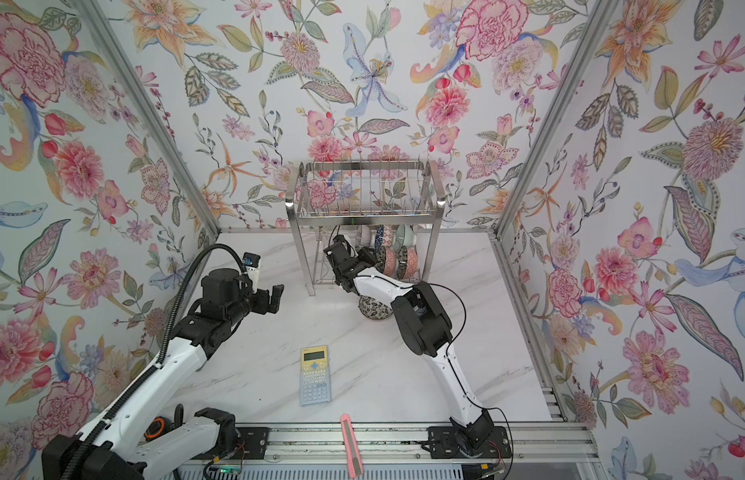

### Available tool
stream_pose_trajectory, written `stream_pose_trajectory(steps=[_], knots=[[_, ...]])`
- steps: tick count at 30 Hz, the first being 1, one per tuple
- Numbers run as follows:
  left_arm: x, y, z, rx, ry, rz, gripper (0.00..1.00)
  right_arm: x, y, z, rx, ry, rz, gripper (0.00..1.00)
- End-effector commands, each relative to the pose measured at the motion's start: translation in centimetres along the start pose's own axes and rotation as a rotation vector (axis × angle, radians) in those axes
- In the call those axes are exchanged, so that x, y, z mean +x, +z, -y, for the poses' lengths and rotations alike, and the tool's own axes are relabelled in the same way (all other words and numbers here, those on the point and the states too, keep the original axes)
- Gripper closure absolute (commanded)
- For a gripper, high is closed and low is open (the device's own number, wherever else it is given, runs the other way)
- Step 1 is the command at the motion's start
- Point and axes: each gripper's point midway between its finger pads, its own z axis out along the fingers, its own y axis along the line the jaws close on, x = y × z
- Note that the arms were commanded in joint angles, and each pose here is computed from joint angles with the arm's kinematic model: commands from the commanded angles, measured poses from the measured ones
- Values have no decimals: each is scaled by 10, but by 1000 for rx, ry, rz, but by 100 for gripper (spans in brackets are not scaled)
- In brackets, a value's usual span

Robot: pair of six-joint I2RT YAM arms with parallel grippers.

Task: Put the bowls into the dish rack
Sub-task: 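Lower the monstera bowl into a rack slot with the right gripper, then open the right gripper and withdraw it from the rack toward the table bowls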

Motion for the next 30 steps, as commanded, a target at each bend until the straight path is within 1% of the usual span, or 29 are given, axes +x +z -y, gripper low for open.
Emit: stream_pose_trajectory(steps=[1, 5, 9, 13, 18, 20, 25, 30], knots=[[4, 0, 0, 11, 7, -1, 1, -13, -20, 18, -42, 54, 29, 39], [5, 2, 0, 11, 6, -6, 1, -20, -31, 27, -75, 79, 49, 17], [6, 3, 0, 10, 6, -14, 1, -26, -44, 36, -112, 109, 74, 1], [8, 5, 0, 10, 5, -21, 1, -22, -56, 36, -182, 130, 89, 1], [8, 5, 1, 16, 5, -26, 0, -11, -77, 28, -339, 188, 110, 1], [7, 5, 2, 20, 2, -27, 1, -8, -86, 28, -381, 203, 123, 1], [1, 3, 1, 20, -4, -18, 1, 4, -115, 40, -462, 235, 182, 1], [-12, -2, 7, 32, -25, 2, 1, 20, -147, 64, -515, 282, 225, 1]])
